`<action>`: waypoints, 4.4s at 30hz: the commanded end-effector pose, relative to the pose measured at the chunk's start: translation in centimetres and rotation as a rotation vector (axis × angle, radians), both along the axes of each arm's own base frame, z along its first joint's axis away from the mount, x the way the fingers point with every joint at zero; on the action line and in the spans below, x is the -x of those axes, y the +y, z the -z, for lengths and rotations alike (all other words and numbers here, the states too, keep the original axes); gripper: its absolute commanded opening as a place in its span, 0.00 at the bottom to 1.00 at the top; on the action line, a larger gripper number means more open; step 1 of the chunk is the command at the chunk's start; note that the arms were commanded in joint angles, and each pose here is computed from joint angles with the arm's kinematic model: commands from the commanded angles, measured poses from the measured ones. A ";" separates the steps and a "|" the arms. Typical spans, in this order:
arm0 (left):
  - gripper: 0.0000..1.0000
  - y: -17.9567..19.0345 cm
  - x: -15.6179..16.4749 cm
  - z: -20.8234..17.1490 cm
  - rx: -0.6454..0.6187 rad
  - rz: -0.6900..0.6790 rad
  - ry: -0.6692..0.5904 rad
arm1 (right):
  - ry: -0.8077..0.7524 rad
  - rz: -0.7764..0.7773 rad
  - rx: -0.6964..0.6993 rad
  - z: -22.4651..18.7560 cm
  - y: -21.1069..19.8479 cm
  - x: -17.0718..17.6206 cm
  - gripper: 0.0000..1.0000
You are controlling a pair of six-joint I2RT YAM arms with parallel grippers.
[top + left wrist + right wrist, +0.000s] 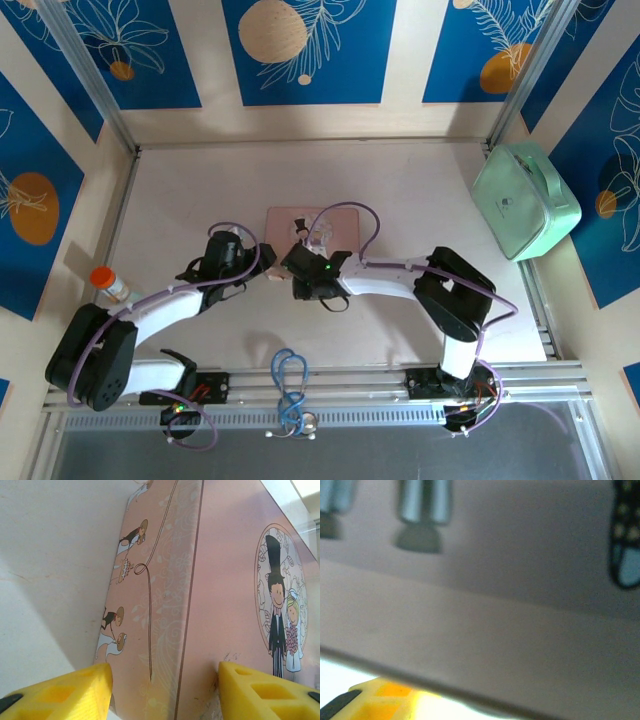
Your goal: Unlock the padlock with the key
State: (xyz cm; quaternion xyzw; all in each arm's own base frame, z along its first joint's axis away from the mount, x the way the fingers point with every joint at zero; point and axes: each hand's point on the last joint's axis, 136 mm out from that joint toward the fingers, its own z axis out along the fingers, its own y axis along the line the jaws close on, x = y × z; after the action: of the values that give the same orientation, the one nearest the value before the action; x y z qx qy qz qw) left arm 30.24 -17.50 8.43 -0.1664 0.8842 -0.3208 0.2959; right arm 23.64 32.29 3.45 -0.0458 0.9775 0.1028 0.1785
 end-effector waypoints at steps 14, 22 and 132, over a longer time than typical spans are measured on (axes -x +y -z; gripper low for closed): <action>0.57 1.5 2.4 2.9 -0.080 -0.001 0.123 | 0.048 0.029 0.050 1.5 -1.1 0.0 0.28; 0.57 1.6 2.4 2.6 -0.081 -0.003 0.117 | 0.035 0.020 0.062 1.2 -1.0 -0.1 0.23; 0.62 -1.1 9.0 -5.4 0.192 -0.075 0.005 | 0.631 -0.196 -0.441 0.1 -2.0 5.3 0.00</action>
State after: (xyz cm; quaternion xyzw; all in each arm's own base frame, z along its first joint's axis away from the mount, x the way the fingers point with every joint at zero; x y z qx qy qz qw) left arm 20.02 -18.63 12.92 -0.1924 0.8647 -0.3823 0.2628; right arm 21.77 32.98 8.37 -0.1156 0.8999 0.4171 -0.0538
